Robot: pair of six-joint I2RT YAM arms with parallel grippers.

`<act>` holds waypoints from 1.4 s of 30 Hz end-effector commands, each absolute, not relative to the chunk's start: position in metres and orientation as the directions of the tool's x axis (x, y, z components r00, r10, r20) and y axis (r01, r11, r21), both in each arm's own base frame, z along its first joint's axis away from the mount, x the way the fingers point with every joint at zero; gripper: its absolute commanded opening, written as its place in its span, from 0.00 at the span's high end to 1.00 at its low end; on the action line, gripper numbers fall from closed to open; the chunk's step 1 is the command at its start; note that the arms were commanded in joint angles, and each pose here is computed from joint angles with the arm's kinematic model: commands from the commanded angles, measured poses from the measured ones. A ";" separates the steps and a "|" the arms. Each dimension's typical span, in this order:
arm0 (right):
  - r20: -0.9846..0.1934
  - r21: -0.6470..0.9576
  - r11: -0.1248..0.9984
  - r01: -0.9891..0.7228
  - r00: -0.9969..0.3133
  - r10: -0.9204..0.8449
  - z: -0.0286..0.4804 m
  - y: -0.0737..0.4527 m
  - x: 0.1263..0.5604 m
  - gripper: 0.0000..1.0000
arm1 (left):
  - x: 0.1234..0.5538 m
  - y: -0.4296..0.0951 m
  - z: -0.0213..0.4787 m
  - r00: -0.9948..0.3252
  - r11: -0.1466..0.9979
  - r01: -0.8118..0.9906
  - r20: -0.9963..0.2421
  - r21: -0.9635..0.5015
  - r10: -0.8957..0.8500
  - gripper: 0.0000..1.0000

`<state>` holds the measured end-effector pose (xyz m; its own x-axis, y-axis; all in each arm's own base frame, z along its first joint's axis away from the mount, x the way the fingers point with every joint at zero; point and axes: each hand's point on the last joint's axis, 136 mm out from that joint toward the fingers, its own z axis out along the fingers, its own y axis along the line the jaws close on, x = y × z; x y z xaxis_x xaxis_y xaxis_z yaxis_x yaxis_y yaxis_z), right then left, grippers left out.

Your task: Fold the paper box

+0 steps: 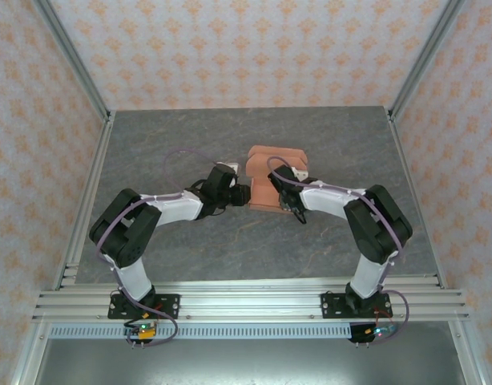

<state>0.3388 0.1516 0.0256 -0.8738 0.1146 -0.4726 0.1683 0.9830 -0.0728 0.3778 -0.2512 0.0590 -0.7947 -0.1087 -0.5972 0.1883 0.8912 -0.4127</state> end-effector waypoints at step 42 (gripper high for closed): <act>-0.595 0.462 0.863 -0.204 -0.793 0.131 0.137 0.138 0.400 0.48 | 0.423 -0.271 0.149 -0.651 0.863 0.416 -0.756 -0.286 0.063 0.52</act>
<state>0.3895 0.1339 0.1235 -0.8169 0.1613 -0.5537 -0.1460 0.8709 0.4692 0.4200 -0.2698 0.1481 -0.6535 0.0473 -0.7554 0.4062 0.8641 -0.2973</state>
